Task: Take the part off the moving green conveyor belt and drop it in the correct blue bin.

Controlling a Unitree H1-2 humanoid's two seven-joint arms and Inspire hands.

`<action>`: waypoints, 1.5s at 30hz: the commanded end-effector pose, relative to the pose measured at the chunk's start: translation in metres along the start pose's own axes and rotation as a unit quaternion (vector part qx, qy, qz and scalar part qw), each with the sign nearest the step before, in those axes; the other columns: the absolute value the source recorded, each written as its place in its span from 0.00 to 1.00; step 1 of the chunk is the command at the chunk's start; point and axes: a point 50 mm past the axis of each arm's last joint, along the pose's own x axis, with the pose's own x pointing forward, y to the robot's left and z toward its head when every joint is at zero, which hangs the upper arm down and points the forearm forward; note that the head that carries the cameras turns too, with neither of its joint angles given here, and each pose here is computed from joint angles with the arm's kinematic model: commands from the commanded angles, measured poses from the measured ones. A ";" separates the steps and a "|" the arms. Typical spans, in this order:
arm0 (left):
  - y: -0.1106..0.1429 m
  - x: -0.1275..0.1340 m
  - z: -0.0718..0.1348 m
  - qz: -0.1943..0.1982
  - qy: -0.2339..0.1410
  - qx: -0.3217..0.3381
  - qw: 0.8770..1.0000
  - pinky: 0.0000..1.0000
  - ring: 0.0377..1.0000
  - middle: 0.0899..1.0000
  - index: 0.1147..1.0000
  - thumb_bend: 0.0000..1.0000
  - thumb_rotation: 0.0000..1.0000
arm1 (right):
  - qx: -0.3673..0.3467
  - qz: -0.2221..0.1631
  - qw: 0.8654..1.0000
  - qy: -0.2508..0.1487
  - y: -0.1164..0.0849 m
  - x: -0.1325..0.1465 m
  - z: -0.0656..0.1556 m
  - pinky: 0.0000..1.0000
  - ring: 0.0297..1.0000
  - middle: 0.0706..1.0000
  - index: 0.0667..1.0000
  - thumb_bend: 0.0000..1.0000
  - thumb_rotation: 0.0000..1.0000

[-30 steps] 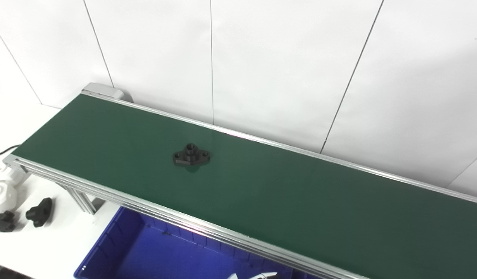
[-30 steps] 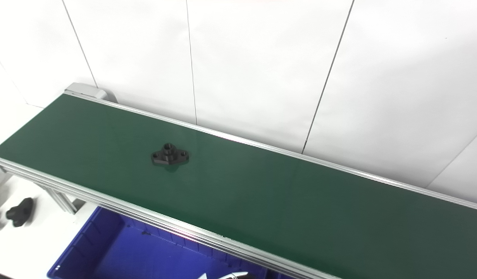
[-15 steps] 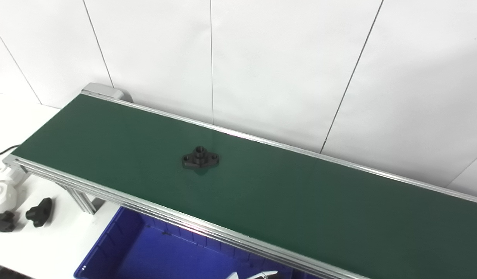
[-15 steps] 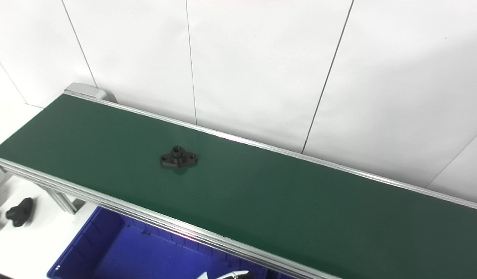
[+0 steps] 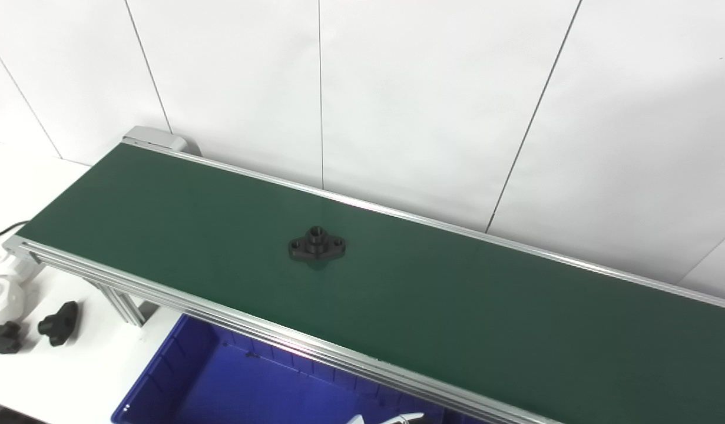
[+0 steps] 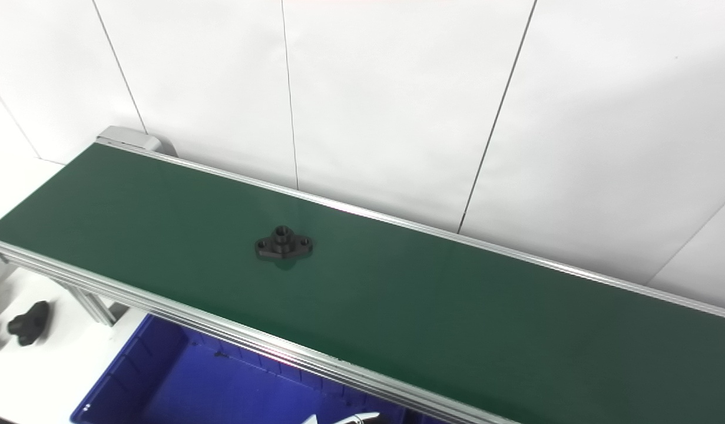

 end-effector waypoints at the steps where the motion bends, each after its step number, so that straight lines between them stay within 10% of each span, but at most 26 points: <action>1: 0.004 0.004 0.008 0.010 -0.032 -0.005 0.999 0.78 0.85 0.89 0.87 0.87 0.27 | 0.010 -0.019 0.999 -0.049 -0.009 -0.001 0.014 0.92 0.92 0.94 1.00 0.84 0.37; 20: 0.018 -0.006 0.010 0.034 -0.029 -0.011 0.999 0.81 0.89 0.93 0.91 0.91 0.35 | -0.009 -0.055 0.983 -0.174 -0.038 0.053 0.081 0.87 0.89 0.91 0.97 0.86 0.52; 45: 0.039 -0.019 0.016 0.017 -0.034 -0.002 0.999 0.90 0.95 0.98 0.97 0.83 0.43 | -0.061 -0.034 0.976 -0.208 -0.048 0.149 0.142 0.76 0.84 0.88 0.93 0.85 0.50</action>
